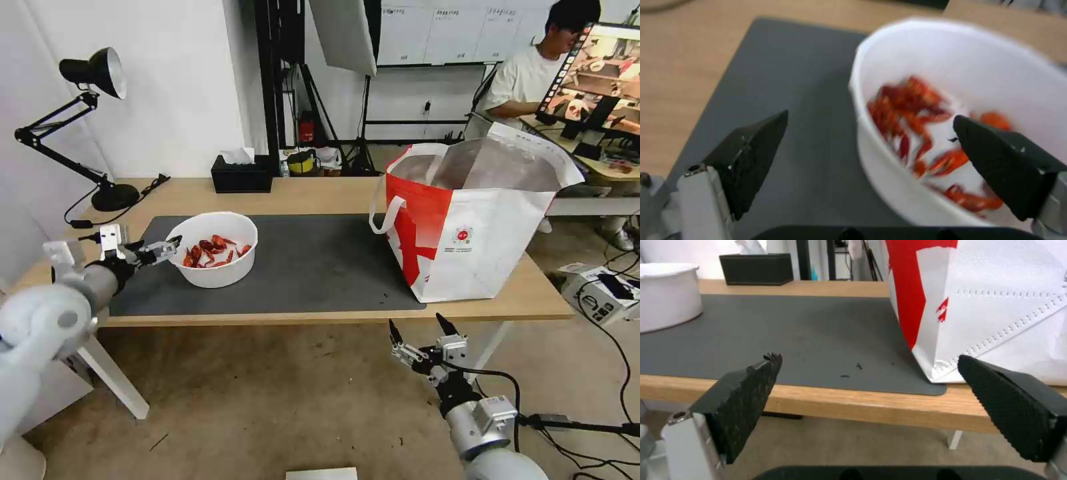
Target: Pick up the trash from the table and place it into the takeout bag.
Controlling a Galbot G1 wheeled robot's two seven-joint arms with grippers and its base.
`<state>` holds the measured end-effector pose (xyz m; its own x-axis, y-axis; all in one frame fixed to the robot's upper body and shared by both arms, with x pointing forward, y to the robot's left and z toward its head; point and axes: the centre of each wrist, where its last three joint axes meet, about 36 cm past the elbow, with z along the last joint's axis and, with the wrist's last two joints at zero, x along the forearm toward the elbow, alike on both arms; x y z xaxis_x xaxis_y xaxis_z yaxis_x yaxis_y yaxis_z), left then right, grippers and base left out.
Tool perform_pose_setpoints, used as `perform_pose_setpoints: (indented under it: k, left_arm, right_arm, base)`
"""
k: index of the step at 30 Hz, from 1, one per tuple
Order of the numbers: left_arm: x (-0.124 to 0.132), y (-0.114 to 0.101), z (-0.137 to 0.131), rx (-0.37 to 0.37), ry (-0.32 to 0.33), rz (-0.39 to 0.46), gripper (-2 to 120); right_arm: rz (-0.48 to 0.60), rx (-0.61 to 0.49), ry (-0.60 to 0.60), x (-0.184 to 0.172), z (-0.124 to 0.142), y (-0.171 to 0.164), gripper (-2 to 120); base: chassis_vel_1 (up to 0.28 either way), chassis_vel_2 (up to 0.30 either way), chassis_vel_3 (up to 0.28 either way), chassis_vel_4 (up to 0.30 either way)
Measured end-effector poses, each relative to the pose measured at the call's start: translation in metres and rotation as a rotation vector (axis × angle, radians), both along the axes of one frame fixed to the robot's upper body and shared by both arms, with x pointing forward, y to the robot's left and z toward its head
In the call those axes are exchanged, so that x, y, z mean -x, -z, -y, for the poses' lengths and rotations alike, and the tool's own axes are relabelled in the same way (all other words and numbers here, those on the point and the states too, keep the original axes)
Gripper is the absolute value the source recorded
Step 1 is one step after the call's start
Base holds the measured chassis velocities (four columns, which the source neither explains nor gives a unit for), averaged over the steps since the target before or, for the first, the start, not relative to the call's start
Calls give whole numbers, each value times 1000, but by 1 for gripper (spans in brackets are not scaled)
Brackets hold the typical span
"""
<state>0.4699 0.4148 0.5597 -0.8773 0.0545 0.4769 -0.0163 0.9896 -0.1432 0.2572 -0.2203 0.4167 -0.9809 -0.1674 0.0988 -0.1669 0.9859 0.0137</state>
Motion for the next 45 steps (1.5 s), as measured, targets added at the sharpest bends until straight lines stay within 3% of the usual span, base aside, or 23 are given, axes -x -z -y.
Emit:
perform_pose_setpoints:
  k: [5, 7, 10, 22, 35, 38, 40, 45]
  left_arm:
    - [-9, -5, -4, -6, -3, -123, 100]
    - [-10, -6, -5, 0, -12, -132, 100]
    - [-18, -6, -12, 58, -48, -161, 100]
    - [-33, -6, -14, 141, -70, -159, 100]
    - [-50, 3, -9, 153, -68, -178, 99]
    - [-54, 6, -9, 144, -71, -187, 87]
    - [-54, 6, -9, 143, -71, -187, 85]
    - [-58, 13, -4, 121, -65, -197, 62]
  right_arm:
    - [0, 0, 0, 0, 0, 0, 100]
    - [0, 0, 0, 0, 0, 0, 100]
    - [0, 0, 0, 0, 0, 0, 100]
    - [0, 0, 0, 0, 0, 0, 100]
    - [0, 0, 0, 0, 0, 0, 100]
    - [0, 0, 0, 0, 0, 0, 100]
    - [0, 0, 0, 0, 0, 0, 100]
    - [0, 0, 0, 0, 0, 0, 100]
  base:
    - [0, 0, 0, 0]
    - [0, 0, 0, 0]
    - [0, 0, 0, 0]
    - [0, 0, 0, 0]
    - [0, 0, 0, 0]
    - [0, 0, 0, 0]
    - [0, 0, 0, 0]
    - [0, 0, 0, 0]
